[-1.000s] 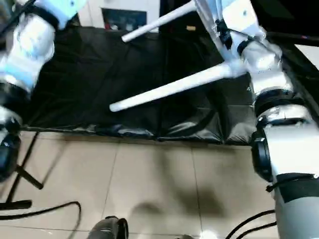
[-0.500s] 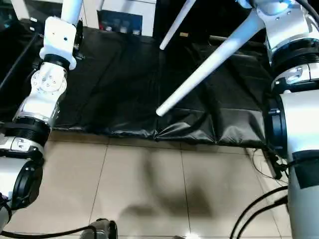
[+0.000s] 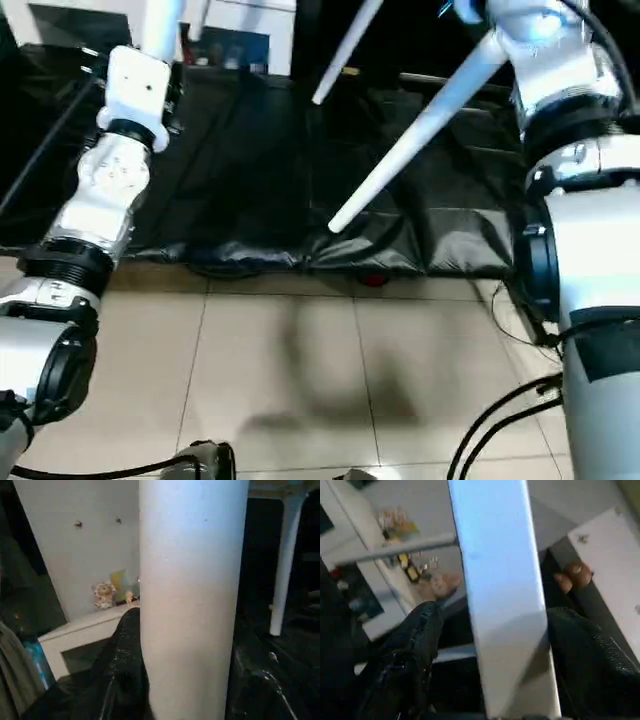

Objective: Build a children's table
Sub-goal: Flip table

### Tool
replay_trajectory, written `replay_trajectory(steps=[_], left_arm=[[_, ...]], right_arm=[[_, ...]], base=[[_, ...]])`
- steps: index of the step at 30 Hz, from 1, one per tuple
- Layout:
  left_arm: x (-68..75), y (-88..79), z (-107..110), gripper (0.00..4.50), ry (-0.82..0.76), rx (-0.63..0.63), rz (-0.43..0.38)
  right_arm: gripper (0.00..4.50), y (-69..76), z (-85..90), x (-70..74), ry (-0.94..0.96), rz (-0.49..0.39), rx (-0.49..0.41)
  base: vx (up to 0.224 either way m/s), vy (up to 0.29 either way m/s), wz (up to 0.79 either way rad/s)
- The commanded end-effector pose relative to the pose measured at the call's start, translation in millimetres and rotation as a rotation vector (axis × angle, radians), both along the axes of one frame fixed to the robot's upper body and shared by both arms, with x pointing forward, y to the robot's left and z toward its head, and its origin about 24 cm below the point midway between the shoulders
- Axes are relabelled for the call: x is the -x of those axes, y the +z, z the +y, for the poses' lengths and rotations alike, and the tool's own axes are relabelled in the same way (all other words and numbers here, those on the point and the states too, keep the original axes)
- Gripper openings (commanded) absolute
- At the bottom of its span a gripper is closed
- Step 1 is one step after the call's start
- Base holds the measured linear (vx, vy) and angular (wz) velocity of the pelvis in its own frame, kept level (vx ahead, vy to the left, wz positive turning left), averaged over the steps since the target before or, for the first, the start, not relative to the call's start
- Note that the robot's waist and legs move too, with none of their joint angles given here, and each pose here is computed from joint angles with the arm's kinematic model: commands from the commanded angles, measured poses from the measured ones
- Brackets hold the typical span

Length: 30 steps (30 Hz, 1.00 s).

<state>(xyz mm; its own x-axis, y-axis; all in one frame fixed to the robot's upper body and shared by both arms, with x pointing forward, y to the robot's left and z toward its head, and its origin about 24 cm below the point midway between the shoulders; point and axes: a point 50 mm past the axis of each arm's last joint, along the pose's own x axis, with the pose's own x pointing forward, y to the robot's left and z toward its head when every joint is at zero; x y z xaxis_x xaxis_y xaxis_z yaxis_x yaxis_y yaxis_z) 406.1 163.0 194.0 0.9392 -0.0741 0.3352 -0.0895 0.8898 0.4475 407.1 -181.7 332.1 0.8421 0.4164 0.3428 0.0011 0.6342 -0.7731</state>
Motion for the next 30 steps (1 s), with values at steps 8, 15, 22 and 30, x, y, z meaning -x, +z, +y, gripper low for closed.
replay_trajectory(steps=[8,15,22,30], left_arm=[[0.4,-16.1,-3.7,1.59,0.000,-0.061,0.076],[0.7,-21.2,2.8,1.59,-0.003,-0.047,0.115],[-0.9,-36.2,8.4,1.59,-0.009,0.061,0.205],[2.5,-65.6,17.2,1.59,-0.025,0.129,0.328]], right_arm=[[3.54,0.4,1.6,11.8,0.088,-0.196,-0.078],[3.54,-46.4,1.6,11.8,0.179,-0.155,-0.359],[3.54,-119.2,7.1,17.8,0.221,0.012,-0.593],[3.54,-179.3,21.6,37.9,0.152,0.189,-0.710]], base=[[-0.033,-0.031,0.08],[-0.009,0.006,0.00],[0.000,0.000,0.00],[0.000,0.000,0.00]])
